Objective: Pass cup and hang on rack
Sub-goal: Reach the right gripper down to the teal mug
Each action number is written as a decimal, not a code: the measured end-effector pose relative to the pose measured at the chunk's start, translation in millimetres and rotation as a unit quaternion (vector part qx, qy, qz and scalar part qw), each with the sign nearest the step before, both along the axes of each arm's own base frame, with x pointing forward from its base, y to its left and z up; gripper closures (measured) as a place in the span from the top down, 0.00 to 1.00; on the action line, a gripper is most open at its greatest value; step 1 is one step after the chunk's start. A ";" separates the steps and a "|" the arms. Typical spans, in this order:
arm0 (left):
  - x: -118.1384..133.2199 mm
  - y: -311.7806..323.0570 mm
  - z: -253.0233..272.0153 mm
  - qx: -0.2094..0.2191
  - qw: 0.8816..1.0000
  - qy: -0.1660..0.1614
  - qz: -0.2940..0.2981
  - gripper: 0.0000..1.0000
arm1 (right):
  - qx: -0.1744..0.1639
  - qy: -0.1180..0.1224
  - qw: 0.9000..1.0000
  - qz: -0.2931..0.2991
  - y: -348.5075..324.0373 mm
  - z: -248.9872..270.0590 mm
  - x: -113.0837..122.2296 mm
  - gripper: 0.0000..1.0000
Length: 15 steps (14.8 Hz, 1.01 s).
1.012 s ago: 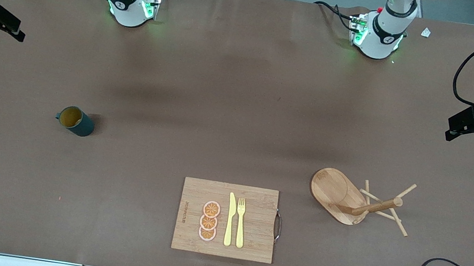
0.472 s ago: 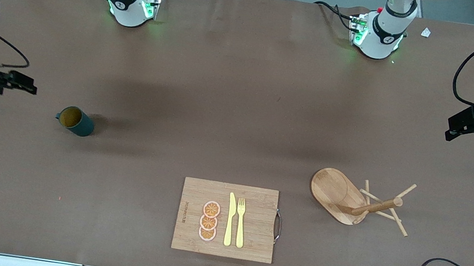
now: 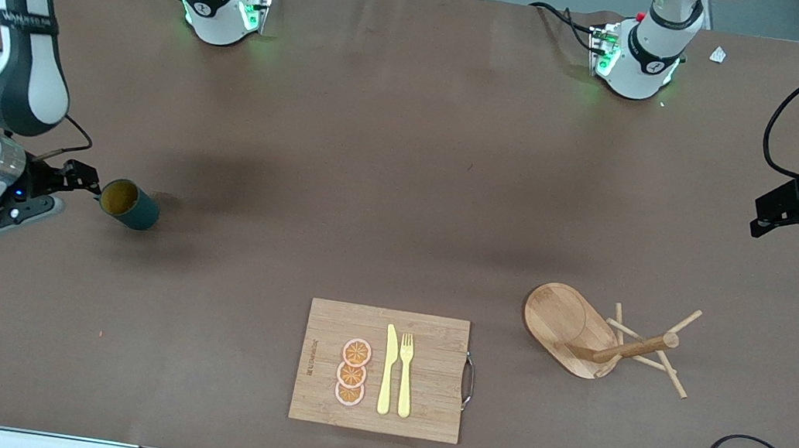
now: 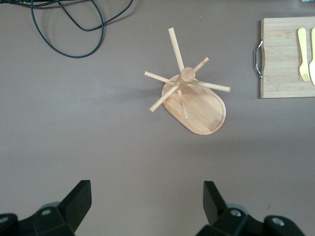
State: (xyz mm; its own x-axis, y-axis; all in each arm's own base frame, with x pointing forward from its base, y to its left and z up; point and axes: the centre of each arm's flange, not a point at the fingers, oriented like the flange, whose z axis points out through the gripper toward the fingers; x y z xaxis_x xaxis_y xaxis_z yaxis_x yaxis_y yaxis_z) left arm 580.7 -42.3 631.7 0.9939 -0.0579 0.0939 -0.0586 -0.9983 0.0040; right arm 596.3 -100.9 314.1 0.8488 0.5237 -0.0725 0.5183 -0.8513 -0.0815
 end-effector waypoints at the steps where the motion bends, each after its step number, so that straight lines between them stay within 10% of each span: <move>1: 0.0 0.0 -0.1 0.000 1.000 0.000 0.000 1.00 | 0.003 0.001 1.000 0.008 -7.0 -17.1 -2.0 1.00; 8: 0.0 0.1 -0.2 0.000 1.000 0.000 0.000 1.00 | 0.026 0.019 0.999 0.011 -5.2 -81.8 -23.6 0.96; 15: 0.0 0.3 -0.2 0.000 1.000 0.000 0.000 1.00 | 0.029 0.009 0.998 0.048 -0.1 -79.4 -19.1 0.25</move>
